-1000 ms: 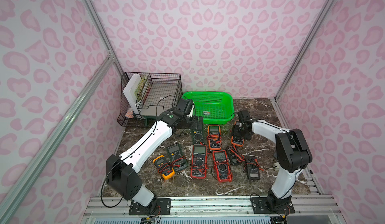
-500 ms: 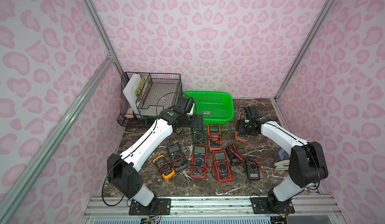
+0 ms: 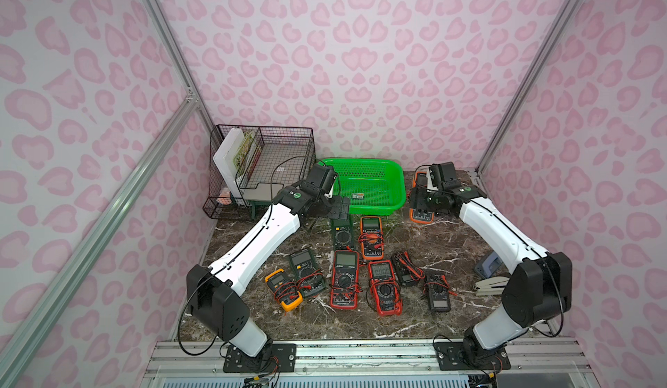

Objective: Put the multimeter into the basket
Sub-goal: Pick up the multimeter from the center of the board, then place the multimeter in the basket.

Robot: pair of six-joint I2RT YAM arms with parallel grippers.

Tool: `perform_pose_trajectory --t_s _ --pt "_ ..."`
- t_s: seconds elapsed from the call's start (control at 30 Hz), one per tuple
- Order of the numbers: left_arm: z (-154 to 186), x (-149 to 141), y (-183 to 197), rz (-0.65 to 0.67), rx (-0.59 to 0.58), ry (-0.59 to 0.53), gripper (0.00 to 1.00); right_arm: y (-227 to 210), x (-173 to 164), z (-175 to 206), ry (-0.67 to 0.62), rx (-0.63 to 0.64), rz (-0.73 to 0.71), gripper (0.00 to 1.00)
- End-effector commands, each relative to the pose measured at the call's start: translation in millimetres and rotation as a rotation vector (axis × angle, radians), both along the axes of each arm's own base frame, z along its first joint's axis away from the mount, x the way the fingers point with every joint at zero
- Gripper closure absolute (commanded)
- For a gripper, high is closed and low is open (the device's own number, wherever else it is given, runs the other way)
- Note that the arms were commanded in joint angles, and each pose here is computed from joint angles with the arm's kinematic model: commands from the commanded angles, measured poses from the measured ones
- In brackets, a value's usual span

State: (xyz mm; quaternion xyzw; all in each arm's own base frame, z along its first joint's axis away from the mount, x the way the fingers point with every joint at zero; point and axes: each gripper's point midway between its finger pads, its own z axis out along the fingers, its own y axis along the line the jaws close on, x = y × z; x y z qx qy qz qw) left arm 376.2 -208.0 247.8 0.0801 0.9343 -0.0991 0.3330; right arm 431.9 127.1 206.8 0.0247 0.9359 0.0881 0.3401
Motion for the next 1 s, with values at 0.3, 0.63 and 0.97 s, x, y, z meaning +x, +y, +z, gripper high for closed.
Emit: perform_pose_trajectory --t_s 0.3,0.63,0.97 --pt "-11 12 -4 0.012 0.022 0.016 0.02 60 57 31 -0.132 0.036 0.156 0.42" --pt "-25 14 -9 0.029 0.004 0.059 0.02 94 109 15 -0.183 0.022 0.186 0.42" --pt "-35 11 -9 0.03 0.014 0.095 0.01 118 149 -27 -0.142 -0.019 0.197 0.41"
